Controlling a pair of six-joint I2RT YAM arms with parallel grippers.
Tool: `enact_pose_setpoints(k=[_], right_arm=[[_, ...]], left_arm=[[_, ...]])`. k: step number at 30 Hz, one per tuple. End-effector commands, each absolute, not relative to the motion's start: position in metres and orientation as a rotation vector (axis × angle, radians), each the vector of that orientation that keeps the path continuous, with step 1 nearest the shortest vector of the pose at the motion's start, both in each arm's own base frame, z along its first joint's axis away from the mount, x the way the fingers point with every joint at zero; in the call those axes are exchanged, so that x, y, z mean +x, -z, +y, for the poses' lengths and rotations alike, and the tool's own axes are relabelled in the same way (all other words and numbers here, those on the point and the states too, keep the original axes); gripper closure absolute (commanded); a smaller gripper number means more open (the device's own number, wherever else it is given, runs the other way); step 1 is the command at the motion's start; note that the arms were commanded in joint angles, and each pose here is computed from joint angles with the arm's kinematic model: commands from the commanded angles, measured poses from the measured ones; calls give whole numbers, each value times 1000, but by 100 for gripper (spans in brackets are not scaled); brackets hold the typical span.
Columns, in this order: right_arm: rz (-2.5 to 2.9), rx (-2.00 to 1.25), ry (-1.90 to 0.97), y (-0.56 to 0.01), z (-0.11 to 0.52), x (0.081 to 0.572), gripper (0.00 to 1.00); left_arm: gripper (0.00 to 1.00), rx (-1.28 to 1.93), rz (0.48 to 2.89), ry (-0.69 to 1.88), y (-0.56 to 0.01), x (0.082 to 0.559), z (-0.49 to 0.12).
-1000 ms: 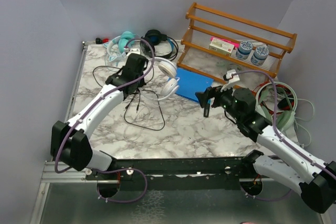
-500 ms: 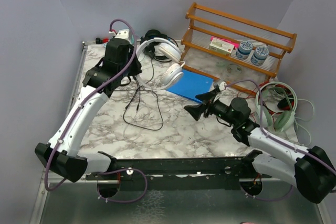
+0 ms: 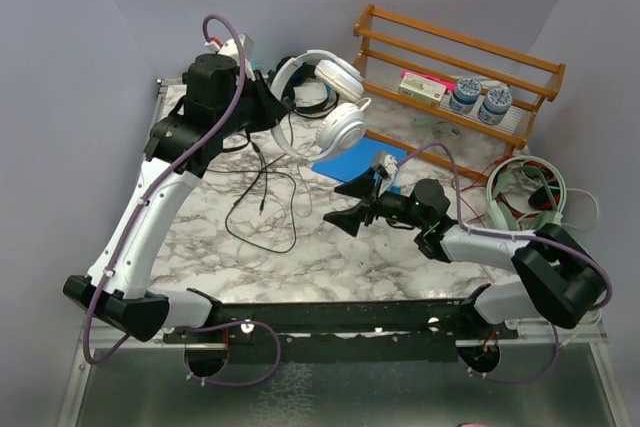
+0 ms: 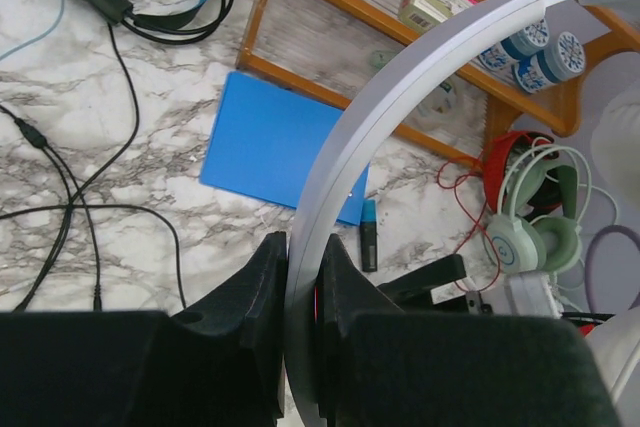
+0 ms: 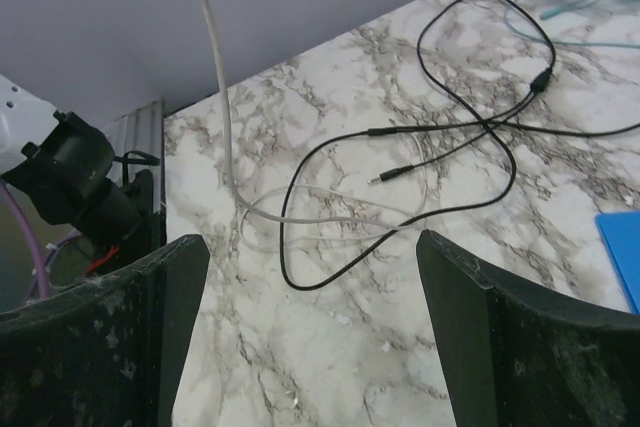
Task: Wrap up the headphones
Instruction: Straighten the headphones cable.
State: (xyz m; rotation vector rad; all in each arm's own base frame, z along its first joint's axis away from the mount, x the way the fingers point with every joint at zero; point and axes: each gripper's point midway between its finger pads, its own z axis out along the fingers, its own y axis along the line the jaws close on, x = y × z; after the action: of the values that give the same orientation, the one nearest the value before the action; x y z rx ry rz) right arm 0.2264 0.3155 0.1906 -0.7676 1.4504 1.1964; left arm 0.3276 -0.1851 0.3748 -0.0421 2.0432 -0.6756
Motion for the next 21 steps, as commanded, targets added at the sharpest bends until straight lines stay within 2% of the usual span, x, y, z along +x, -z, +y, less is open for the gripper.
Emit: enact_pose_setpoints(k=[1,10,21], right_arm=[[1304,-846,-1214,-211,343,227,8],[1234,-862,-1257,-197,381,242,13],[1152,-923,-1298,-196,426,252,24]], left_arm=[[100,-24,1997,828,-403,324,-204],[100,-22,1954,847,-430,328,-206],[100,-48,1896,875,-464,344,-206]])
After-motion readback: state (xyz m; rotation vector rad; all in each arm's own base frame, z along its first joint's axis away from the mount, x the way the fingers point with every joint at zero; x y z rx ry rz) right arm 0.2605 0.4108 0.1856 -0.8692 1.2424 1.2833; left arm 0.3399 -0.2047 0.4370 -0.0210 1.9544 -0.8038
